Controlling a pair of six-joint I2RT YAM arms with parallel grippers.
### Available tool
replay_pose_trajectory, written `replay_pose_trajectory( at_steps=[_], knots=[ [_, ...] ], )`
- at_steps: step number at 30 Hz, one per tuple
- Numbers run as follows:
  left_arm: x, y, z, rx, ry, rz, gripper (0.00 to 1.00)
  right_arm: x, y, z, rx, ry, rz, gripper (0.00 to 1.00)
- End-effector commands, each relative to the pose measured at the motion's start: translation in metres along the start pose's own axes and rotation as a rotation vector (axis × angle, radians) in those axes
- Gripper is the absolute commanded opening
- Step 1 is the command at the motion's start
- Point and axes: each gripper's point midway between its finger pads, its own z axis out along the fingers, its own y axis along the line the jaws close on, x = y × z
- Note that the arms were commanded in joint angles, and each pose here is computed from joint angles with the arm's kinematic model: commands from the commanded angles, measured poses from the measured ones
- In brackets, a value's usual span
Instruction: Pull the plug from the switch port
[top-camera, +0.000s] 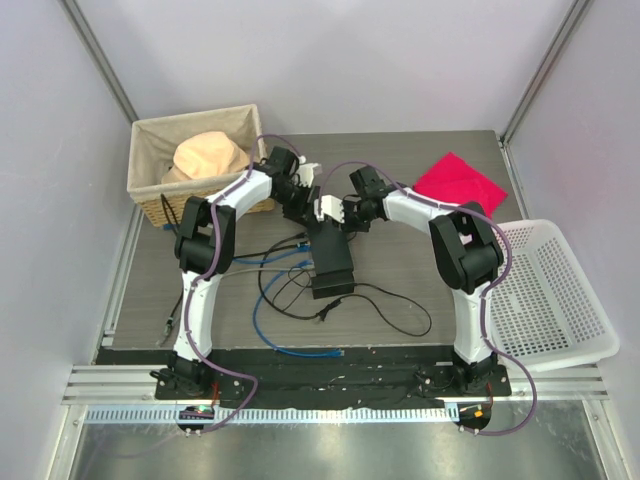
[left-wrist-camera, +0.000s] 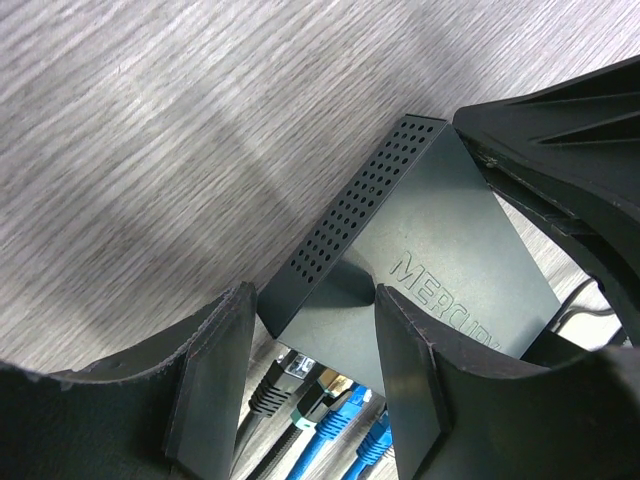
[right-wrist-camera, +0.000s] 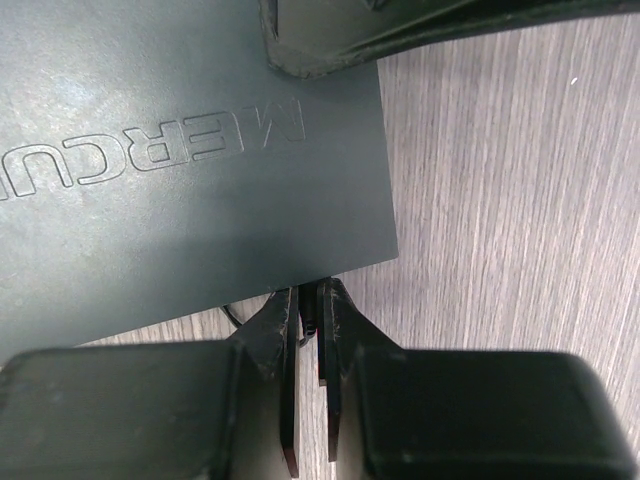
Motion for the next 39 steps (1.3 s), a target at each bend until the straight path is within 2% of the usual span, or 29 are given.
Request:
replay_pose_trajectory(
  at_steps=[1, 9, 15, 19, 21, 27, 30, 31, 34, 39],
  knots=[
    [0.04, 0.027, 0.02, -0.095, 0.113, -0.015, 0.57, 0.066, 0.003, -0.004, 0.045, 0.202, 0.078, 0.01],
    [0.04, 0.026, 0.021, -0.1, 0.117, -0.003, 0.57, 0.073, -0.001, -0.01, 0.072, 0.212, 0.111, 0.01],
    [0.043, 0.037, 0.023, -0.167, 0.124, -0.014, 0.56, 0.076, 0.009, -0.011, 0.057, 0.215, 0.145, 0.02],
    [0.047, 0.044, 0.024, -0.2, 0.135, -0.025, 0.55, 0.08, 0.023, -0.015, 0.002, 0.208, 0.183, 0.01],
    [0.048, 0.044, 0.025, -0.196, 0.137, -0.023, 0.55, 0.075, 0.023, -0.019, -0.028, 0.157, 0.207, 0.01],
    [0.048, 0.044, 0.026, -0.202, 0.138, -0.022, 0.55, 0.08, 0.037, -0.026, -0.127, 0.166, 0.235, 0.02],
    [0.048, 0.045, 0.026, -0.208, 0.137, -0.024, 0.55, 0.095, 0.03, -0.031, -0.03, 0.221, 0.203, 0.01],
    [0.048, 0.046, 0.026, -0.21, 0.138, -0.026, 0.56, 0.099, 0.005, -0.032, 0.101, 0.239, 0.168, 0.01],
    [0.046, 0.046, 0.025, -0.213, 0.132, -0.023, 0.56, 0.111, -0.013, -0.04, 0.23, 0.294, 0.164, 0.01],
    [0.048, 0.045, 0.026, -0.212, 0.136, -0.023, 0.56, 0.116, -0.02, -0.044, 0.282, 0.311, 0.214, 0.01]
  ],
)
